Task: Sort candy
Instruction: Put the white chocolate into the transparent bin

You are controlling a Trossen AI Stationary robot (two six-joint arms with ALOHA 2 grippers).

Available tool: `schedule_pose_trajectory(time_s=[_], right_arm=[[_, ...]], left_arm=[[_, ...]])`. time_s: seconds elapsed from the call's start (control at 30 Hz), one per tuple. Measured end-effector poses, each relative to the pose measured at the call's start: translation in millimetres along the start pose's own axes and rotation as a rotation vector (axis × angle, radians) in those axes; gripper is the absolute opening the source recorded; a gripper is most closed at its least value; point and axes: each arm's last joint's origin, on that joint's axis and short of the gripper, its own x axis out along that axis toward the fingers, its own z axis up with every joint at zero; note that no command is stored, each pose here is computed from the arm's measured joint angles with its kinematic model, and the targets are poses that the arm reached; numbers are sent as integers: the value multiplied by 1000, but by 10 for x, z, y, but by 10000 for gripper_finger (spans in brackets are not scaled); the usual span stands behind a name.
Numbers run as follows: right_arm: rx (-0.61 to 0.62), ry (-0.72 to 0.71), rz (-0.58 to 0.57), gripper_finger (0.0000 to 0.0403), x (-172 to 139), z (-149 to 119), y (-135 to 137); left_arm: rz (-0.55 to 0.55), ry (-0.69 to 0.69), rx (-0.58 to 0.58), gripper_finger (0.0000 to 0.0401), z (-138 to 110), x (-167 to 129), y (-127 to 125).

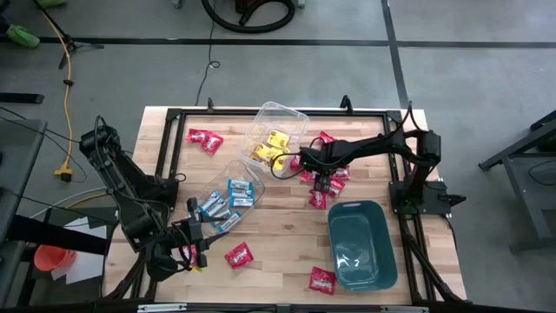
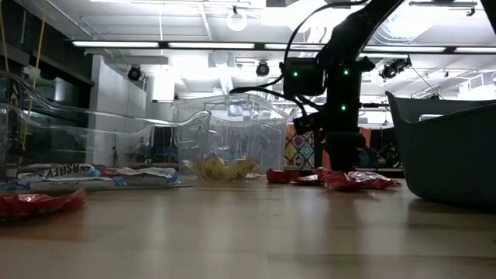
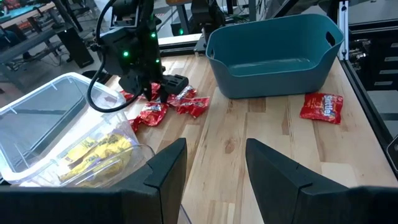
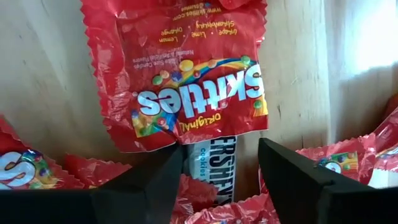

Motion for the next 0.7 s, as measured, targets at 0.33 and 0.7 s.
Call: schedule_pose_trajectory(time_s=[0.33, 0.7], right_arm=[[2, -15, -74, 15, -81, -18, 14], [69, -117, -142, 5, -735, -251, -75]], left_arm=[[0, 0, -1, 154, 0, 0, 0], [0, -1, -2, 154, 1, 0, 0]])
